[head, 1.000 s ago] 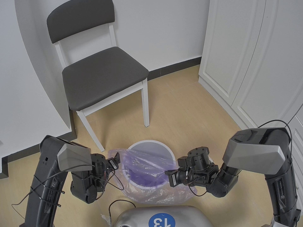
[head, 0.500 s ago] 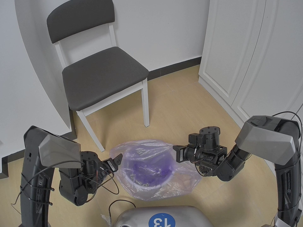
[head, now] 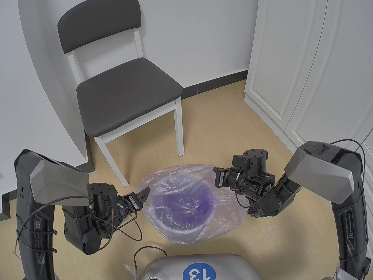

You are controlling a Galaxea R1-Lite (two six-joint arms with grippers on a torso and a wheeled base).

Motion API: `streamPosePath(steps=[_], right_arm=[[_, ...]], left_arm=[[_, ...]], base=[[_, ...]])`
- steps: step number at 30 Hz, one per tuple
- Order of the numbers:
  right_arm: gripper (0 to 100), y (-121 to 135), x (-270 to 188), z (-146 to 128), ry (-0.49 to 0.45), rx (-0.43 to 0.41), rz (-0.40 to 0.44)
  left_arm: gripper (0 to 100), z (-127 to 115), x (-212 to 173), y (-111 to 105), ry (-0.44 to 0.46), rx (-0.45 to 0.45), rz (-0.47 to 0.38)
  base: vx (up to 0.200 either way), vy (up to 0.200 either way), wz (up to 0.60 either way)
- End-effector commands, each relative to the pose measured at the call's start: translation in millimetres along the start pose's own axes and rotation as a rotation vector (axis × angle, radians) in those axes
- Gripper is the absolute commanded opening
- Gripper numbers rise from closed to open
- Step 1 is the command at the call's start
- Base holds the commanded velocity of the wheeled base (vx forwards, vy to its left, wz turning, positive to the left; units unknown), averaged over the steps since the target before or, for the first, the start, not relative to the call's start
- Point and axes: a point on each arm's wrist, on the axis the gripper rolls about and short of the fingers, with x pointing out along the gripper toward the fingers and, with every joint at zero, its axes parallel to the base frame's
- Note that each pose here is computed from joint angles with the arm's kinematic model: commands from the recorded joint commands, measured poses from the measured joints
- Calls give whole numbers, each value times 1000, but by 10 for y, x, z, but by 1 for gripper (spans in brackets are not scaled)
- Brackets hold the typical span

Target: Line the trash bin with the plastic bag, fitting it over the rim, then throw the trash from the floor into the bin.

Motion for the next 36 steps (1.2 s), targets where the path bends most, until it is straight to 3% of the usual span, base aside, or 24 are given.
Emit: streamPosePath(steps=[1, 6, 9, 19, 26, 36], right_arm=[[0, -28, 134, -9, -33, 43, -20], [0, 27, 260, 8, -82, 114, -26], [0, 143, 376, -46, -111, 197, -31], [0, 225, 392, -103, -109, 225, -9], [0, 362, 407, -76, -184, 306, 61], [0, 394, 452, -155, -224, 314, 75]], left_arm=[[100, 33, 3, -17, -22, -2, -13], [100, 23, 13, -17, -20, -1, -13], [100, 23, 21, -11, -22, 0, -11], [100, -32, 35, -23, -6, 7, -12], [100, -64, 43, -19, 2, 9, -8], [100, -91, 50, -19, 11, 11, -8]], base=[[0, 0, 0], [0, 0, 0], [0, 0, 0], [0, 0, 0], [0, 0, 0], [0, 0, 0]])
